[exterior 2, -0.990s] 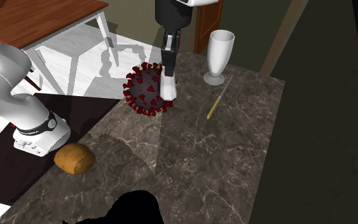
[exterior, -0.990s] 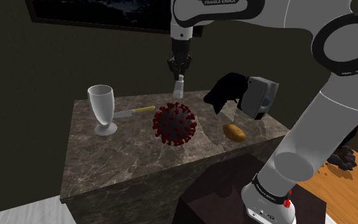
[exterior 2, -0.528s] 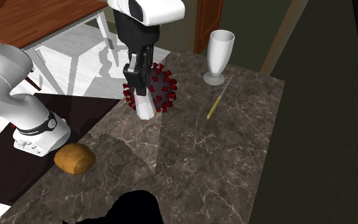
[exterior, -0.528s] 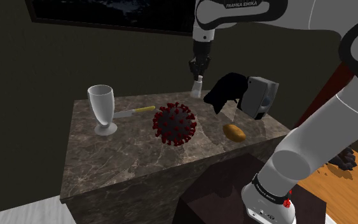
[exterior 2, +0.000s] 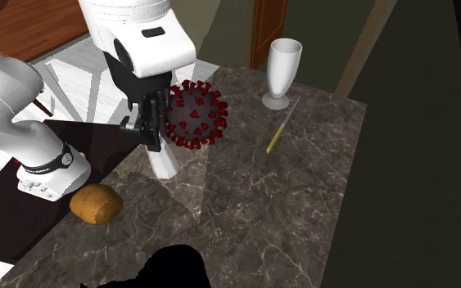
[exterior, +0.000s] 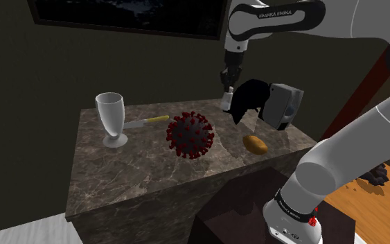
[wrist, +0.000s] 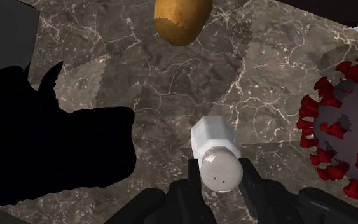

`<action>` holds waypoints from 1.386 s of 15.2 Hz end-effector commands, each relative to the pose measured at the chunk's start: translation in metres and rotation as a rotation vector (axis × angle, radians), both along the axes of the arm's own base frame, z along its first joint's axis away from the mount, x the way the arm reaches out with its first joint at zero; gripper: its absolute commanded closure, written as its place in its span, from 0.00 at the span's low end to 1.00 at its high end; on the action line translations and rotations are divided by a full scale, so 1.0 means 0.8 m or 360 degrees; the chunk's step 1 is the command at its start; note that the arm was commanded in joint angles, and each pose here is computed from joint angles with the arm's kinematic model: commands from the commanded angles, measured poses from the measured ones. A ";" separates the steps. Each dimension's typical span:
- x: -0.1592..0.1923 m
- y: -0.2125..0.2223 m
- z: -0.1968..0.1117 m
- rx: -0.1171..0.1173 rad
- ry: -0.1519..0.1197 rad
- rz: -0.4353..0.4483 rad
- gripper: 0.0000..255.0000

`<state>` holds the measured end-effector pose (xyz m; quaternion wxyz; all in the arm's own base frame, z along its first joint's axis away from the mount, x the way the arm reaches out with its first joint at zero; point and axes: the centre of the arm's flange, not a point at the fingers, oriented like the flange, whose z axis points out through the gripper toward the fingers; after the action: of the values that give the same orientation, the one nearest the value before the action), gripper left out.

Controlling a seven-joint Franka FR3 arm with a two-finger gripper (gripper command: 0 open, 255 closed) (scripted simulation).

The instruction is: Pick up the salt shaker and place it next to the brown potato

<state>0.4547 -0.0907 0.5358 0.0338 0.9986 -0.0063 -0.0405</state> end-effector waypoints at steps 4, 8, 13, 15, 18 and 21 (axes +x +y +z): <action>0.000 -0.001 -0.033 0.0000 0.0000 0.0001 1.00; 0.000 -0.001 -0.060 0.0000 0.0000 0.0001 1.00; 0.000 -0.001 -0.093 0.0000 0.0000 0.0001 1.00; 0.000 -0.001 -0.106 0.0000 0.0000 0.0001 1.00; 0.000 -0.001 -0.126 0.0000 0.0000 0.0001 1.00; 0.000 -0.001 -0.146 0.0000 0.0000 0.0001 1.00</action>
<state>0.4541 -0.0913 0.4233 0.0338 0.9986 -0.0060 -0.0408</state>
